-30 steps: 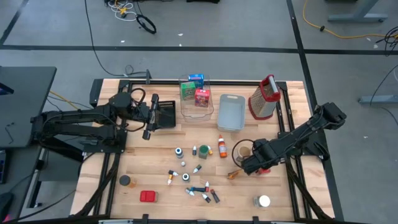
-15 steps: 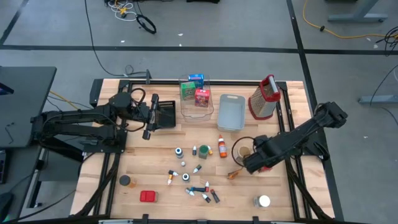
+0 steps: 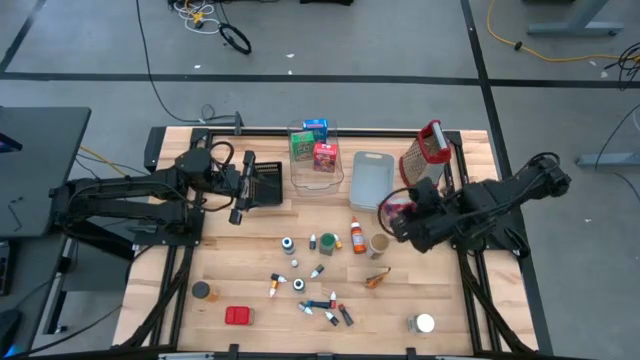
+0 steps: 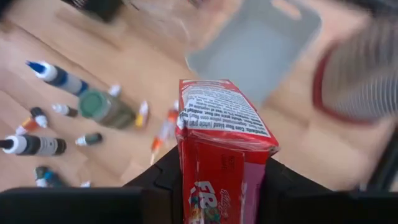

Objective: Pick & Place Kitchen Items
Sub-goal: Put the red cereal box into the transparent bin

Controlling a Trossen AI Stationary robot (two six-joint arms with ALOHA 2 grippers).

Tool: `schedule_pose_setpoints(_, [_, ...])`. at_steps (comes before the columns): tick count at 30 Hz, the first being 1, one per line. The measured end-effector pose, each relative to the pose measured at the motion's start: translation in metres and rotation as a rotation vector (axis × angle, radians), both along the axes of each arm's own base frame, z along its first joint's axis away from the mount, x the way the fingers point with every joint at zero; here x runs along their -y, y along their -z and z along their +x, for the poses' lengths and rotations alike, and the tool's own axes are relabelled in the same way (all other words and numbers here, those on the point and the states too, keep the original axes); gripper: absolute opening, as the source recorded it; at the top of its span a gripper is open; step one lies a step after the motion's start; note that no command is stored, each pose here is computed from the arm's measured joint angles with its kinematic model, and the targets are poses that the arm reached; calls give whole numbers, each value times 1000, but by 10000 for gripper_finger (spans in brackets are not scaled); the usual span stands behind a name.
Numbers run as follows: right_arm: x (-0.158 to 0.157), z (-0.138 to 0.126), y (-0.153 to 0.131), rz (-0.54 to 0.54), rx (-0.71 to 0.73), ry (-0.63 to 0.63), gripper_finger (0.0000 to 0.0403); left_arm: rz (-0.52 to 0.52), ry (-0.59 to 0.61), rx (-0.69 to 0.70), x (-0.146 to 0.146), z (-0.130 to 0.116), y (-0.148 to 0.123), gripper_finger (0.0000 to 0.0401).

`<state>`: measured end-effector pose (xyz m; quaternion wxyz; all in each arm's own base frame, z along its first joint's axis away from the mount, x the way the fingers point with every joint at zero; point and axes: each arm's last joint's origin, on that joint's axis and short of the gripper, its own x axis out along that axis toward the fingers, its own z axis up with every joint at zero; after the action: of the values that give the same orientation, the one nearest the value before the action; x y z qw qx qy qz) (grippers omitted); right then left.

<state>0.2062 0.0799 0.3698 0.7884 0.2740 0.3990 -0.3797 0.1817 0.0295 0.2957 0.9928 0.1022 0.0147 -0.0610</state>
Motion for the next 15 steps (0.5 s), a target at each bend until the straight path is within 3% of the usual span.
schedule_pose_setpoints(9, [22,30,-7,-178,24,-301,124,0,0,0,0,0,0,199])
schedule_pose_setpoints(15, [36,56,-23,-395,120,-547,125,0,0,0,0,0,0,200])
